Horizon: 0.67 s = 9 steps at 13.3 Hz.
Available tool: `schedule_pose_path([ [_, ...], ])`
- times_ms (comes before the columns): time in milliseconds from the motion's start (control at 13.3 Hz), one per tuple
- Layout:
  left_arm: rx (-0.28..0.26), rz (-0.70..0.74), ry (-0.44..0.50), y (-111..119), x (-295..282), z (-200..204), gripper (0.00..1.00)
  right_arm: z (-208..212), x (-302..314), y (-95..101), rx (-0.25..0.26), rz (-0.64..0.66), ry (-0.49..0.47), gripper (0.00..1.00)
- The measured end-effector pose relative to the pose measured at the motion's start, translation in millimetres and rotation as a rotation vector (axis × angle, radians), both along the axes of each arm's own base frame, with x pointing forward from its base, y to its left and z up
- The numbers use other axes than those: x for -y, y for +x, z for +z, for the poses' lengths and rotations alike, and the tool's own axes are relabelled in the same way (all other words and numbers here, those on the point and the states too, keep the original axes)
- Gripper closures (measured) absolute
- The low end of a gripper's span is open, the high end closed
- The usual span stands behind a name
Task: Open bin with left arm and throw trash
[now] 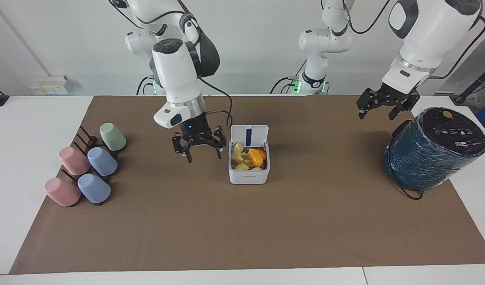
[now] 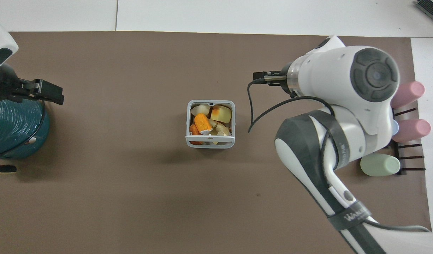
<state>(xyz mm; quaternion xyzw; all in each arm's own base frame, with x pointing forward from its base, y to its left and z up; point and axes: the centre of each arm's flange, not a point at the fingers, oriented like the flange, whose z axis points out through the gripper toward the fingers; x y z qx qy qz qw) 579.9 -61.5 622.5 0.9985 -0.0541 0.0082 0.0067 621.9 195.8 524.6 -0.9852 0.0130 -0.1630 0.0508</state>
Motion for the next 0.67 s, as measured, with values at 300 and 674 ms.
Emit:
schedule_pose_path([
  [300, 0.016, 0.0, -0.002, 1.6, 0.2, 1.5, 0.0, 33.2, 95.1, -8.6, -0.082, -0.041, -0.069, 0.0],
  [674, 0.02, 0.0, -0.002, 2.0, 0.2, 1.9, 0.0, 66.2, 134.9, -38.0, -0.159, -0.087, -0.116, 0.0],
])
